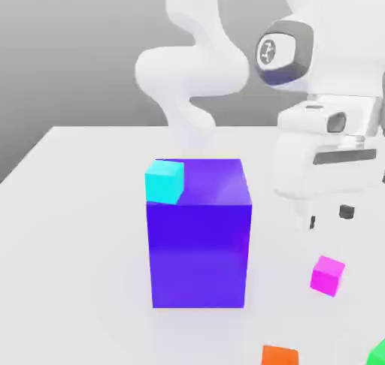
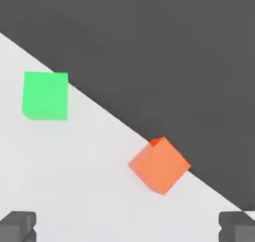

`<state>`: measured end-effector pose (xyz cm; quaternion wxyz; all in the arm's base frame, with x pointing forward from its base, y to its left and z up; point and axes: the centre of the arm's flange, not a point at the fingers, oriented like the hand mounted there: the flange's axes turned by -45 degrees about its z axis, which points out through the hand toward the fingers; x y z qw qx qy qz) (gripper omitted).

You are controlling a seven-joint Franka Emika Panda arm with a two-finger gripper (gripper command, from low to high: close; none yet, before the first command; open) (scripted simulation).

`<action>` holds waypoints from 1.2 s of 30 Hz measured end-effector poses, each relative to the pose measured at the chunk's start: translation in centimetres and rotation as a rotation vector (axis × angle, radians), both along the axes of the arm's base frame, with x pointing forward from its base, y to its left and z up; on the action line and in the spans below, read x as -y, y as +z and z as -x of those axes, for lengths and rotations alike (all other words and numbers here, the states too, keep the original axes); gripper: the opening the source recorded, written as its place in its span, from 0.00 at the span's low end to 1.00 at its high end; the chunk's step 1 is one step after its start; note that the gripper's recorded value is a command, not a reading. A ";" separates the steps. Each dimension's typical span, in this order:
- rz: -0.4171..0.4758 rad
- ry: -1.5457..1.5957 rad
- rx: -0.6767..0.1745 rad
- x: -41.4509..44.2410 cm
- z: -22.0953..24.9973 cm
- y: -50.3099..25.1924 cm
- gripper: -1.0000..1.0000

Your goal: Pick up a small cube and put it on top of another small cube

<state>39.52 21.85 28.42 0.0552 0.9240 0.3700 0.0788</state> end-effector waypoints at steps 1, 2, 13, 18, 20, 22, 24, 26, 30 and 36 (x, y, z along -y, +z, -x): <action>0.001 0.044 -0.032 -1.0 1.2 -1.8 0.50; 0.000 0.086 -0.064 -1.9 2.5 -3.4 0.50; -0.032 0.216 -0.189 -4.2 7.3 -13.9 0.50; -0.027 0.218 -0.191 -4.0 7.4 -15.4 0.00; -0.027 0.218 -0.191 -4.0 7.4 -15.4 0.00; -0.026 0.218 -0.191 -4.0 7.4 -15.6 0.00; -0.030 0.216 -0.189 -4.1 7.3 -14.4 0.00; -0.033 0.215 -0.188 -4.2 7.2 -13.0 0.00; -0.028 0.217 -0.189 -4.1 7.3 -10.3 0.00; -0.046 0.062 -0.189 -5.7 2.8 -7.9 0.00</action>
